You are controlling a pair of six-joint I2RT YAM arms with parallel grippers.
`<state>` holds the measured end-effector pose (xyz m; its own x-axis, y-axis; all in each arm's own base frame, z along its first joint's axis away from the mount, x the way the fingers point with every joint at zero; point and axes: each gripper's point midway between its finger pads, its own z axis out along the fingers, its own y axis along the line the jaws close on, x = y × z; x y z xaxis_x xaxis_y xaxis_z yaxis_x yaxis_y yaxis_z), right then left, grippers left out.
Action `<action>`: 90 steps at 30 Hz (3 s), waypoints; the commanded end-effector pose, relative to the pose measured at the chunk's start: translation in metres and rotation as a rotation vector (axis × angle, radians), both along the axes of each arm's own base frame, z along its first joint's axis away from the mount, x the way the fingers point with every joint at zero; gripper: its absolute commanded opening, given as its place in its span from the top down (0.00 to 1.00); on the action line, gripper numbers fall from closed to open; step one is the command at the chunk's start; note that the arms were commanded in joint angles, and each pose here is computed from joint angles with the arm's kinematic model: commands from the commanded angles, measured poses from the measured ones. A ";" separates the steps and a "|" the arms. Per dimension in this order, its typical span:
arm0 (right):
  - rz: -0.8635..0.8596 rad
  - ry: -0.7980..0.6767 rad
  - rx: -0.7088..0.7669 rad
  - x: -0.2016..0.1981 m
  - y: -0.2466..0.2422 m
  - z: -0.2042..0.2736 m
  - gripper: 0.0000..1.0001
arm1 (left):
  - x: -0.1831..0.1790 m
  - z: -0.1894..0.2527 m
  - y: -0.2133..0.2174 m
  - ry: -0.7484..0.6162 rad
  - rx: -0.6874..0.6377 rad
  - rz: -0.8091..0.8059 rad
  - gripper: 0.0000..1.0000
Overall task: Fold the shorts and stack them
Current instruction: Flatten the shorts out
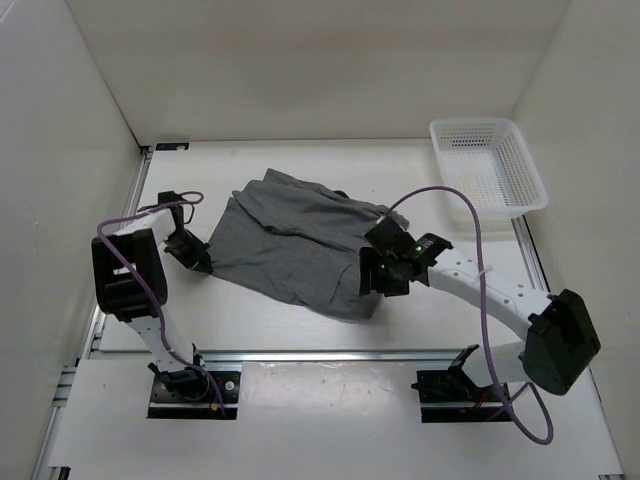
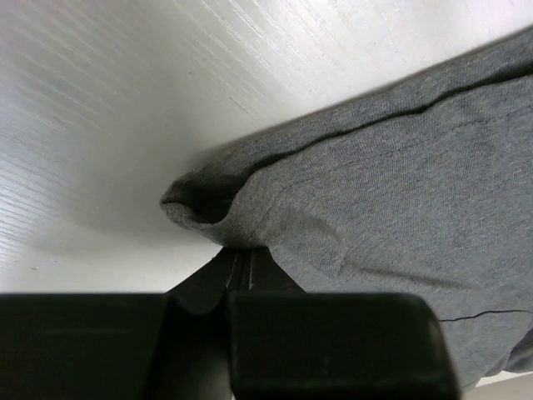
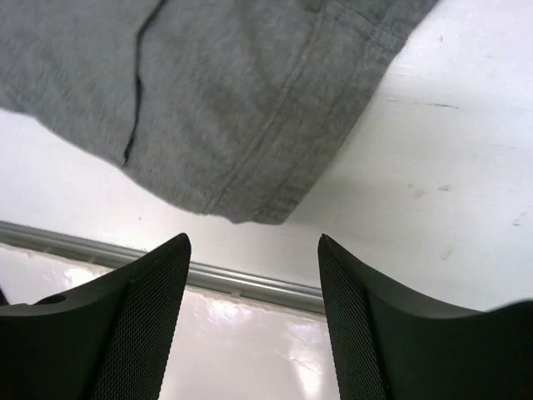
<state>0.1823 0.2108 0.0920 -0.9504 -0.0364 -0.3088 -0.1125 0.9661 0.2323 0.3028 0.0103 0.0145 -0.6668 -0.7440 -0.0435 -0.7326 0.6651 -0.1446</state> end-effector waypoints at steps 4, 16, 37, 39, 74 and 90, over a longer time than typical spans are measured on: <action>0.276 -0.135 -0.168 -0.014 0.021 0.013 0.34 | 0.015 0.009 -0.001 -0.049 0.003 -0.019 0.90; 0.253 -0.144 -0.519 0.017 0.021 -0.064 0.53 | 0.035 0.051 -0.003 -0.167 -0.007 -0.035 0.90; 0.448 0.017 -0.199 0.010 0.000 0.020 0.97 | 0.011 0.118 -0.019 -0.297 -0.005 -0.044 0.90; 0.486 0.112 -0.130 -0.007 0.007 0.001 0.81 | 0.006 0.111 -0.031 -0.293 -0.027 -0.062 0.90; 0.335 -0.184 -0.225 0.006 0.002 0.042 0.75 | 0.036 0.104 -0.043 -0.266 -0.006 -0.131 0.90; 0.461 -0.119 -0.414 0.006 0.037 -0.050 0.51 | 0.040 0.105 -0.040 -0.254 0.010 -0.117 0.90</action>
<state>0.1721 0.2421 0.0497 -0.7859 -0.5673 -0.2460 -0.5495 0.8232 -0.1427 0.3330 -0.0329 0.1051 -0.7288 -0.6616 -0.1768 -0.6013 0.7418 -0.2970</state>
